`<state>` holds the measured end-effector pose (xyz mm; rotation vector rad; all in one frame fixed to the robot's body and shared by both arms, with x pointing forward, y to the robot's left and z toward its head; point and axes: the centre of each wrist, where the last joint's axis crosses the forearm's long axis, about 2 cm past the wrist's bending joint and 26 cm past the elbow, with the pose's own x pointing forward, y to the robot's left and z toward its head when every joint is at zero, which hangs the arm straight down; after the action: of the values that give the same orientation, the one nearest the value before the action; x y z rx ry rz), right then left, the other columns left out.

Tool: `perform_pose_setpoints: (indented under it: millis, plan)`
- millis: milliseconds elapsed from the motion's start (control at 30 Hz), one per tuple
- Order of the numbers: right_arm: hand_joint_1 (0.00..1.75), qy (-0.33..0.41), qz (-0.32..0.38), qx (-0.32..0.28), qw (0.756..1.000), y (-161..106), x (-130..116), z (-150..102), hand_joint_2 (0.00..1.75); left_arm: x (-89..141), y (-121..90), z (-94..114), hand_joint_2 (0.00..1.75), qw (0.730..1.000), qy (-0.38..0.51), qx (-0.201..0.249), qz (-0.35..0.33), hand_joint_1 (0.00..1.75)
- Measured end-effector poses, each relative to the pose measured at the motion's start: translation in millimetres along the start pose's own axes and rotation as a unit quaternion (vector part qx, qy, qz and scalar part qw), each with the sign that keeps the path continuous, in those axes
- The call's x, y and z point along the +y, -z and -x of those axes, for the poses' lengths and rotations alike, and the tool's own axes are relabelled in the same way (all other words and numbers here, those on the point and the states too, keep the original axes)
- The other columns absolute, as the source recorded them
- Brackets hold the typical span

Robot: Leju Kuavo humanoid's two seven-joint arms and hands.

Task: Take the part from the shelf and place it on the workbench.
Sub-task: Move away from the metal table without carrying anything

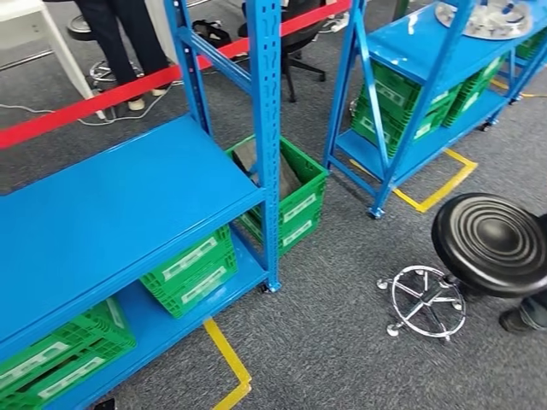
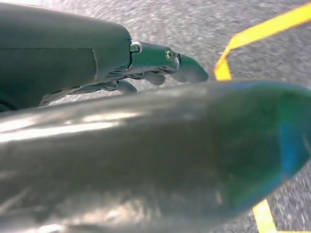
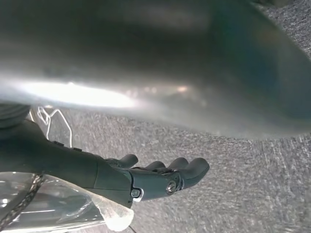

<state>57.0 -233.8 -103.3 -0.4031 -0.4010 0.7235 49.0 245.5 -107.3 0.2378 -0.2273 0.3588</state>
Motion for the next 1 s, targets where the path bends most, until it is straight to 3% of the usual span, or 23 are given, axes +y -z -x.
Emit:
perform_pose_setpoints:
  millis: [1000]
  plan:
    - [0.00, 0.006, -0.002, -0.003, 1.000, 0.4, -0.6, -1.2, 0.00, -0.8, -0.3, -0.2, 0.00, 1.000, 0.010, -0.001, -0.001, 0.00]
